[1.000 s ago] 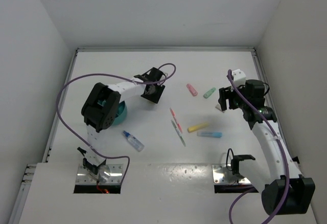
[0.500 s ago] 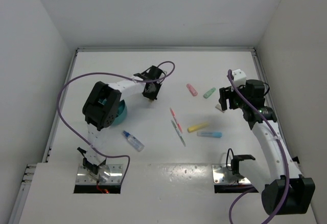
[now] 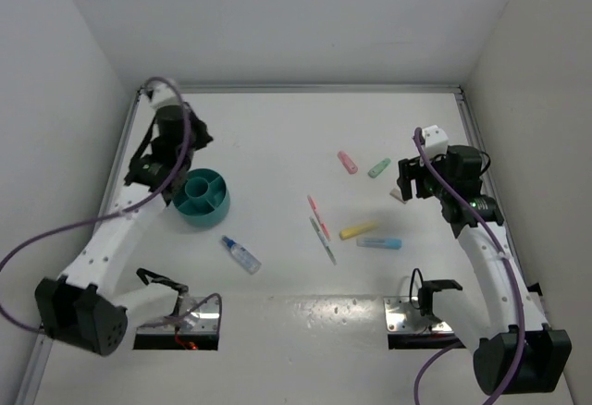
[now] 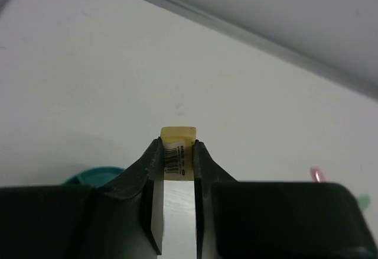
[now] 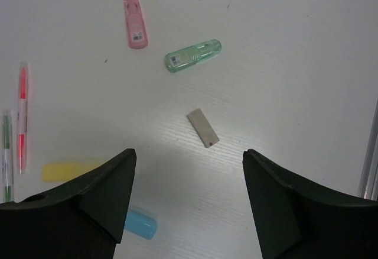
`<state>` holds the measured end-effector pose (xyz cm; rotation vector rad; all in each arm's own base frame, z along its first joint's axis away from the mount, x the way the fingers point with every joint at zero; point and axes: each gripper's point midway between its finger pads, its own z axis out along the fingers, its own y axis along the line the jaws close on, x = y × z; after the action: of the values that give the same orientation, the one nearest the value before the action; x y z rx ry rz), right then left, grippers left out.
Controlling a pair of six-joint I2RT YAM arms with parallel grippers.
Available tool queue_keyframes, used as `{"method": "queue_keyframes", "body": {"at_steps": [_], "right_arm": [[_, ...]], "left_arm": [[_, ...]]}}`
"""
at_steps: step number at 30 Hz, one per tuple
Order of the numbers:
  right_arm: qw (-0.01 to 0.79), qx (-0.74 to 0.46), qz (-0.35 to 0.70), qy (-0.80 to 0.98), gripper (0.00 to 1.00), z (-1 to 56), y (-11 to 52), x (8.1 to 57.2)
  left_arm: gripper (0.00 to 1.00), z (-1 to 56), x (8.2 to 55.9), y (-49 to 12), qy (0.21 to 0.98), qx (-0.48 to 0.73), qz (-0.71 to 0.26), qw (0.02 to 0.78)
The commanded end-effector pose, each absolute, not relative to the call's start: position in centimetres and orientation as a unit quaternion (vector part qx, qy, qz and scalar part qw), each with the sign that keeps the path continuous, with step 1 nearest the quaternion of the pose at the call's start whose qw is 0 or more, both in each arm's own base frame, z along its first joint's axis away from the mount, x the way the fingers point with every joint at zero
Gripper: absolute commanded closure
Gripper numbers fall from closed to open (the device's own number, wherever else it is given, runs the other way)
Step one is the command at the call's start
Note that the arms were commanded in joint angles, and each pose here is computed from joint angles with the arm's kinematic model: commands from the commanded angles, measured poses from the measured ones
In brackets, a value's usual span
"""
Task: Sort the stationery into containers
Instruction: Place the stationery in the storage box.
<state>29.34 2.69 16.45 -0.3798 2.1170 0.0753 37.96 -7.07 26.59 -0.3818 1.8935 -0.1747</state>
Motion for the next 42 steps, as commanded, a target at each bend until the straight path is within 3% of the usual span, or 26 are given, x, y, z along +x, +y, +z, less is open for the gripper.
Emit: {"method": "queue_keyframes", "body": {"at_steps": [1,14,28,33,39,42], "right_arm": [[0.507,-0.162,0.031,0.846,0.27,19.1,3.0,30.0],[0.511,-0.165,0.035,0.843,0.27,19.4,3.2,29.9],[0.511,-0.165,0.035,0.843,0.27,19.4,3.2,29.9],[0.511,-0.165,0.035,0.843,0.27,19.4,3.2,29.9],[0.511,-0.165,0.035,0.843,0.27,19.4,3.2,29.9],[0.511,-0.162,0.031,0.844,0.27,19.4,3.0,30.0]], "left_arm": [[1.0,24.1,36.6,-1.3,0.788,-0.276,-0.015,0.55],[0.97,18.3,34.6,7.0,0.807,-0.348,0.009,0.477],[0.94,13.2,33.6,3.3,0.867,-0.277,-0.056,0.411],[0.84,12.8,33.4,2.8,0.872,-0.268,-0.061,0.406],[0.63,12.1,33.5,2.5,0.877,-0.265,-0.061,0.396],[0.59,12.1,33.5,2.5,0.877,-0.265,-0.061,0.396]]}}
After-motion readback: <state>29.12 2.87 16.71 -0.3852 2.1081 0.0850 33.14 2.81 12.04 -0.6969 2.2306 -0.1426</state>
